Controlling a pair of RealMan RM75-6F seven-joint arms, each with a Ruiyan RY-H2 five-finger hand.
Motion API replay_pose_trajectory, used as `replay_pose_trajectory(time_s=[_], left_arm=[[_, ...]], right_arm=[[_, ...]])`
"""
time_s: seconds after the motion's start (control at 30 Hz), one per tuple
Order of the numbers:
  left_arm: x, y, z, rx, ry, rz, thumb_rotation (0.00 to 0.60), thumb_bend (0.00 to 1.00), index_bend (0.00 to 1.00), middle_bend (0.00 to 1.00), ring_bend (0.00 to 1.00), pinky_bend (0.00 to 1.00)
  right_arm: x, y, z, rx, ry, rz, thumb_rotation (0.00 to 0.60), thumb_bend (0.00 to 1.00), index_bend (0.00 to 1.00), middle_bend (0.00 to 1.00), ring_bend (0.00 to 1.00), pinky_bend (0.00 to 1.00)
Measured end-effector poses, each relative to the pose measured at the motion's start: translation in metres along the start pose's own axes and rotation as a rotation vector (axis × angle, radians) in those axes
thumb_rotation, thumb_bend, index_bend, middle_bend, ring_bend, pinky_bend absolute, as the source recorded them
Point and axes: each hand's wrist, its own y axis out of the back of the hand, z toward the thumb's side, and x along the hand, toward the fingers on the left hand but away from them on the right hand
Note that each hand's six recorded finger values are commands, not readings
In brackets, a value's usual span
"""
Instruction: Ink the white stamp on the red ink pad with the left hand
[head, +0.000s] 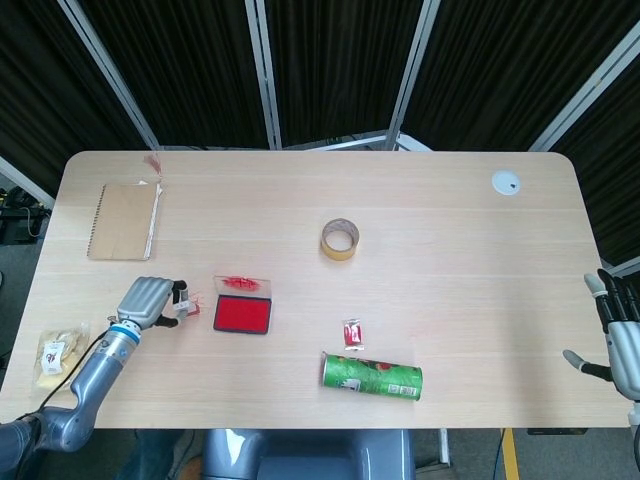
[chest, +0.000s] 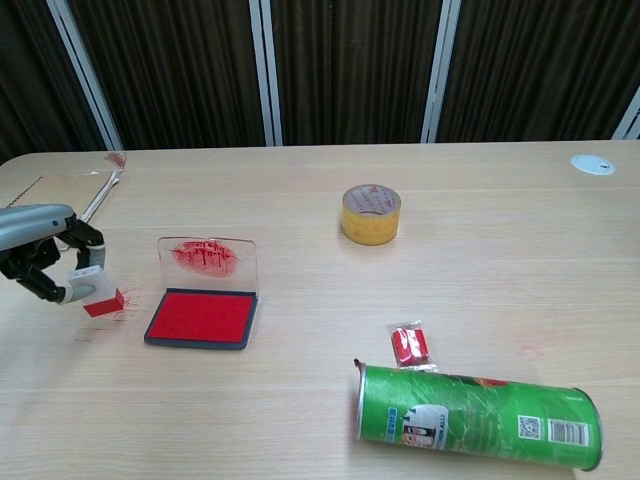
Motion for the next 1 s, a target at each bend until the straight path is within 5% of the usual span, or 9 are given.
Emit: replay_pose_trajectory(time_s=[0.37, 0.67, 1.0], left_arm=[[0.006, -0.018, 0.0, 0.006, 0.003, -0.026, 0.6, 0.41, 0.54, 0.52, 0.89, 0.93], [0.007, -0.019, 0.001, 0.023, 0.002, -0.023, 0.6, 0.16, 0.44, 0.37, 0.87, 0.92], [0.003, -0.015, 0.002, 0.036, 0.001, -0.014, 0.6, 0.15, 0.4, 0.32, 0.86, 0.91]], right_arm=[[-0.001, -0.002, -0.001, 0.003, -0.005, 0.004, 0.6, 0.0, 0.0, 0.0, 0.0, 0.0], [-0.001, -0.001, -0.002, 0.001, -0.006, 0.002, 0.6, 0.0, 0.0, 0.0, 0.0, 0.0], [-0.001, -0.002, -0.001, 0.002, -0.005, 0.003, 0.6, 0.0, 0.0, 0.0, 0.0, 0.0]])
